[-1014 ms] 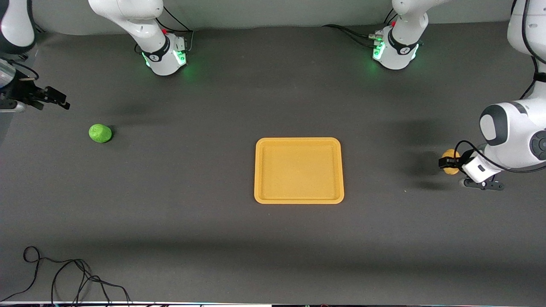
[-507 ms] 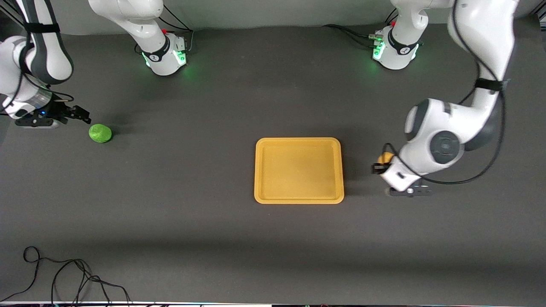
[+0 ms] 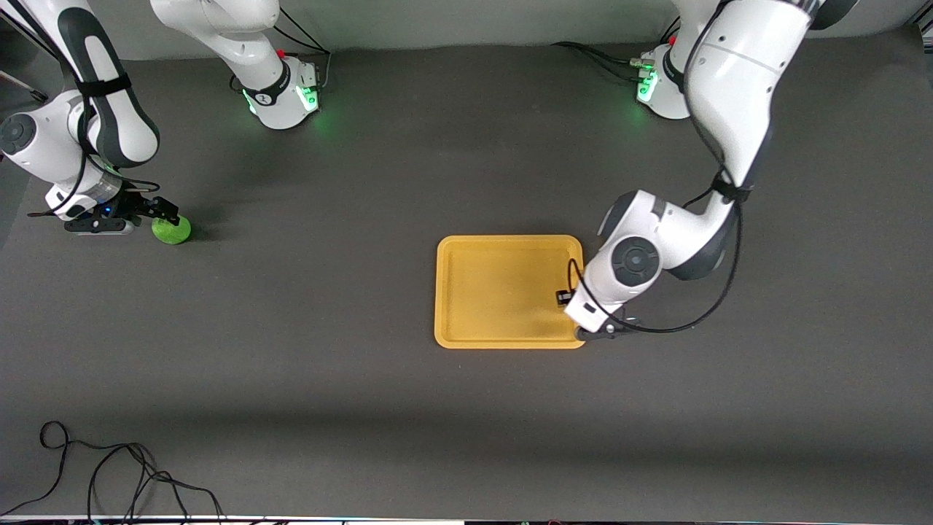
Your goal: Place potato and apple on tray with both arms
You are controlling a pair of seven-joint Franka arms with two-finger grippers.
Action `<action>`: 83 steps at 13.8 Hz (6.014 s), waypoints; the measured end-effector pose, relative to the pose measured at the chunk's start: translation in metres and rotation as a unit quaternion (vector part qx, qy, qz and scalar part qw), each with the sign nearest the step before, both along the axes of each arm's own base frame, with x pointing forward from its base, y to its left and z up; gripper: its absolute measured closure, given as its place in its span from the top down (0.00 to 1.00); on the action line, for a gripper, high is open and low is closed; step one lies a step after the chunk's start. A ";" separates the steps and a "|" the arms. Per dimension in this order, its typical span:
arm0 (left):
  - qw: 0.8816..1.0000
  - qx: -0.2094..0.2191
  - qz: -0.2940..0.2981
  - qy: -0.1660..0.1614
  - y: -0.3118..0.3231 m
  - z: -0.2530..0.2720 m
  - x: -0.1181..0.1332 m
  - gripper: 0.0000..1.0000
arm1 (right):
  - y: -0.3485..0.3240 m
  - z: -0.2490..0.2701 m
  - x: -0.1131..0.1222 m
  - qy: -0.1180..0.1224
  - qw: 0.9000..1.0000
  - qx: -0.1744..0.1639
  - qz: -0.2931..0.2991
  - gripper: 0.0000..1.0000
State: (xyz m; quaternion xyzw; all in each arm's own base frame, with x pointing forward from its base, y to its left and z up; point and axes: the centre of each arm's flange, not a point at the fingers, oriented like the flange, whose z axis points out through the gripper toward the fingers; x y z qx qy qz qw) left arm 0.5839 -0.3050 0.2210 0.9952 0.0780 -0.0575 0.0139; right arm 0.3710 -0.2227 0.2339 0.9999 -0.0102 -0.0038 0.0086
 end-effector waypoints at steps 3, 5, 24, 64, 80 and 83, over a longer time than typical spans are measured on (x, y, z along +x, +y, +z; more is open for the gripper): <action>1.000 0.006 -0.006 0.002 -0.011 -0.006 -0.005 0.56 | -0.005 -0.024 -0.006 0.007 1.000 0.007 0.005 1.00; 1.000 0.007 -0.005 0.000 -0.008 -0.005 -0.003 0.62 | -0.006 -0.033 -0.008 0.014 1.000 0.005 0.007 1.00; 0.993 0.033 -0.107 -0.026 0.266 0.265 0.025 1.00 | 0.152 0.300 0.215 0.015 0.996 0.012 0.083 0.67; 0.989 0.030 -0.129 -0.065 0.329 0.353 -0.002 1.00 | 0.776 0.112 0.180 -0.028 0.991 0.037 -0.126 1.00; 0.989 0.026 -0.134 -0.057 0.322 0.345 0.004 1.00 | 0.352 0.354 0.203 0.043 0.998 0.007 -0.042 1.00; 0.989 0.022 -0.133 -0.059 0.321 0.345 0.007 1.00 | 0.307 0.357 0.185 0.040 0.998 0.008 -0.039 1.00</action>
